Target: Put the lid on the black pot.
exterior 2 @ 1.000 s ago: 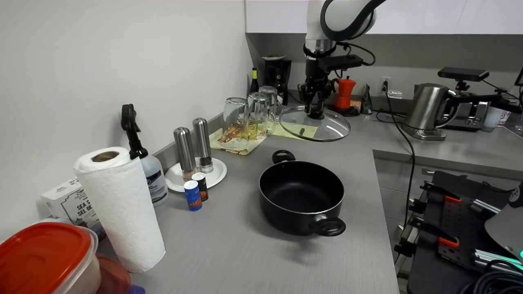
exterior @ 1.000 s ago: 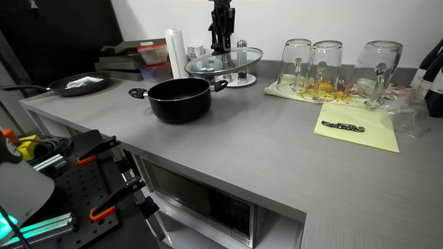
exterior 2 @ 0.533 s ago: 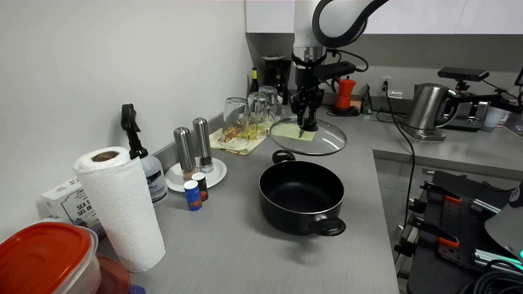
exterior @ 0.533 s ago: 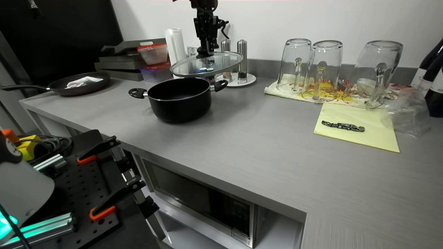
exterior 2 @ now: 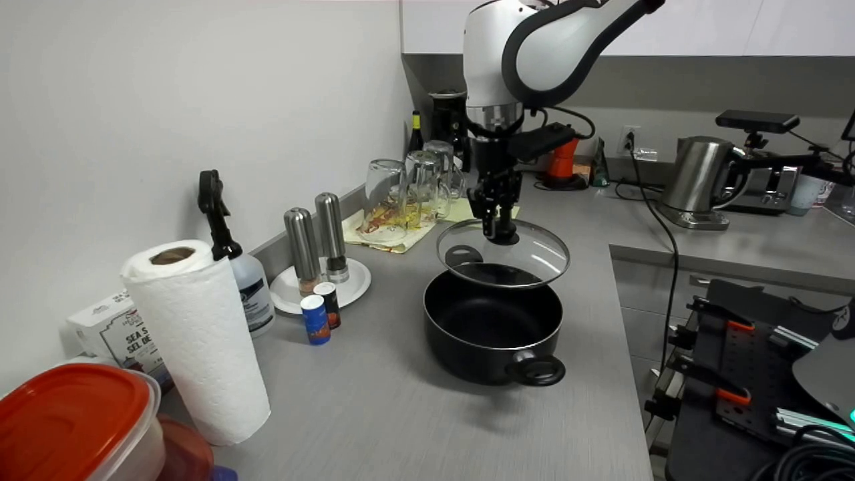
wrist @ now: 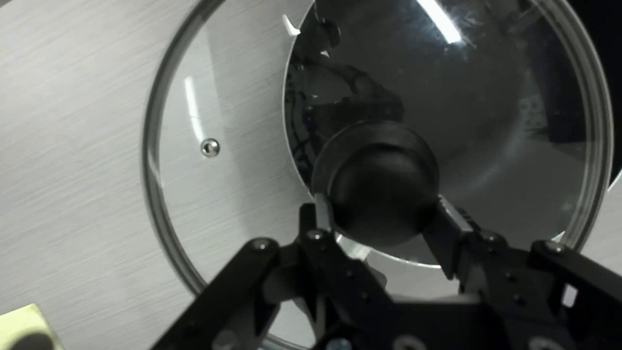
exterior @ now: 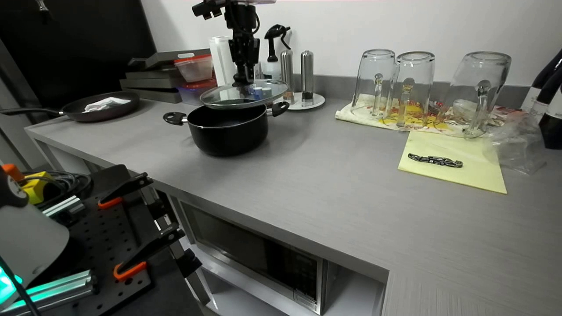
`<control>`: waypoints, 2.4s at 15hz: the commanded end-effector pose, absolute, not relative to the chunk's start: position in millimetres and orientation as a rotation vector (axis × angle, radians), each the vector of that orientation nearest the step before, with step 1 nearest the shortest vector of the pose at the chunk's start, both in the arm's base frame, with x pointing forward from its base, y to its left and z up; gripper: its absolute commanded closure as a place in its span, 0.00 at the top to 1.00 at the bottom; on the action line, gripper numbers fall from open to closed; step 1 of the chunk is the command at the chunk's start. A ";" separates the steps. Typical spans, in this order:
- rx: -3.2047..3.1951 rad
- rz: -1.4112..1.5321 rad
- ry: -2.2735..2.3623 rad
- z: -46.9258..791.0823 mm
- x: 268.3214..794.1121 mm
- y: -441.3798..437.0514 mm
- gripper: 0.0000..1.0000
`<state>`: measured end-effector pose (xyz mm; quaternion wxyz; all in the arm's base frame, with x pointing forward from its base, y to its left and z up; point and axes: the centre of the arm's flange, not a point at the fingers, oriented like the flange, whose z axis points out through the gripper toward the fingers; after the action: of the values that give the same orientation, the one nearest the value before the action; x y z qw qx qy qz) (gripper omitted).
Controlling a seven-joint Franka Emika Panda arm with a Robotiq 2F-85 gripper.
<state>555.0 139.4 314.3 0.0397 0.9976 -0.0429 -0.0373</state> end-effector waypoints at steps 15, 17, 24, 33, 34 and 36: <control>3.021 -0.100 0.109 265.1 537.8 201.0 0.24; 3.021 -0.090 0.131 265.8 534.4 205.8 0.24; 3.019 -0.094 0.191 261.9 522.5 219.2 0.24; 3.032 -0.110 0.197 259.9 521.9 218.8 0.24; 3.039 -0.108 0.199 261.5 522.3 219.6 0.24; 3.048 -0.102 0.203 264.7 522.3 220.4 0.24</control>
<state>529.1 217.8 254.3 0.0542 0.9963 0.0527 -0.0418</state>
